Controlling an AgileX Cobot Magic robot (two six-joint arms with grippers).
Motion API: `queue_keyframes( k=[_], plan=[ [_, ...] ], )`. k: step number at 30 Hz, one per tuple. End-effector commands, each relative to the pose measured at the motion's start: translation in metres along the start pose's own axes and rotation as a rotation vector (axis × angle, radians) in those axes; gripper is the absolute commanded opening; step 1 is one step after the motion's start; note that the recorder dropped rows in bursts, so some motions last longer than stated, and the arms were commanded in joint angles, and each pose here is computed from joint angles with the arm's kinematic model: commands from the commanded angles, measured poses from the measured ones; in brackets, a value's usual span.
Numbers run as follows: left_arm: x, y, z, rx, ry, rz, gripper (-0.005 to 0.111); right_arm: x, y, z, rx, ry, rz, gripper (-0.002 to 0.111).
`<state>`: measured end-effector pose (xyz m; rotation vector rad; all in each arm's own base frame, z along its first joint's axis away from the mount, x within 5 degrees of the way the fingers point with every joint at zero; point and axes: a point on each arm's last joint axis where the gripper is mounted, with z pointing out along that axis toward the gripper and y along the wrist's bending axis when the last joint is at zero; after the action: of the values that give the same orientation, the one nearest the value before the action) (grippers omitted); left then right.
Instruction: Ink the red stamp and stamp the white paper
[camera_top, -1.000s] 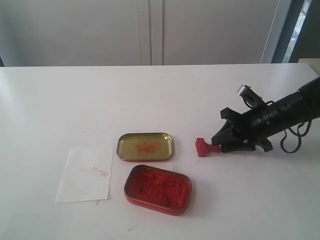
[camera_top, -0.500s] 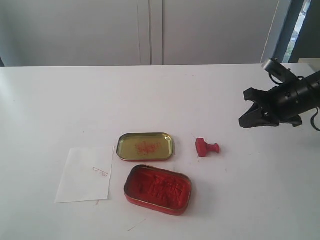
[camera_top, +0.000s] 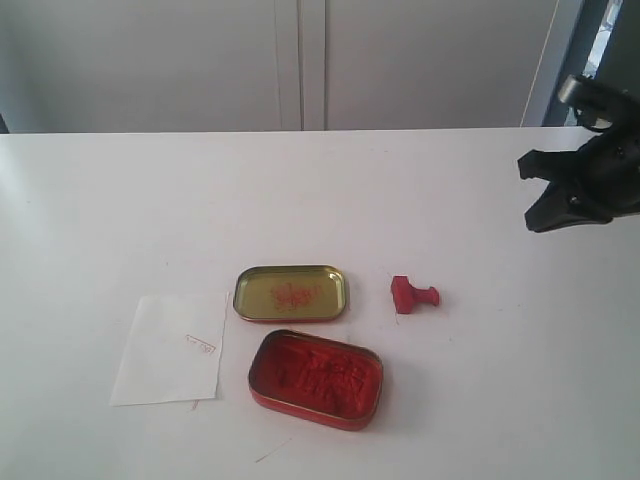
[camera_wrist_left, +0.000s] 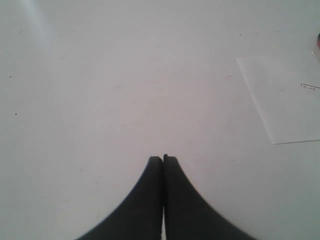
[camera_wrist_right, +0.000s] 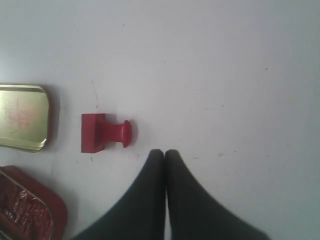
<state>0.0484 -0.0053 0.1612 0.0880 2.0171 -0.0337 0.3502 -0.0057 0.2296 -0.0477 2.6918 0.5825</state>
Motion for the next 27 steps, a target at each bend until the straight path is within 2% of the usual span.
queue_keyframes(
  k=[1, 8, 17, 27],
  plan=[
    [0.003, 0.000, 0.001, 0.000, 0.012, -0.007, 0.000, 0.002, -0.003, -0.020, 0.121, -0.047, 0.027, 0.000],
    [0.003, 0.000, 0.001, 0.000, 0.012, -0.007, 0.000, 0.015, -0.005, -0.039, 0.254, -0.135, 0.044, 0.000],
    [0.003, 0.000, 0.001, 0.000, 0.012, -0.007, 0.000, 0.029, 0.003, -0.066, 0.325, -0.225, 0.035, 0.000],
    [0.003, 0.000, 0.001, 0.000, 0.012, -0.007, 0.000, 0.052, 0.016, -0.091, 0.347, -0.344, 0.000, 0.000]
  ],
)
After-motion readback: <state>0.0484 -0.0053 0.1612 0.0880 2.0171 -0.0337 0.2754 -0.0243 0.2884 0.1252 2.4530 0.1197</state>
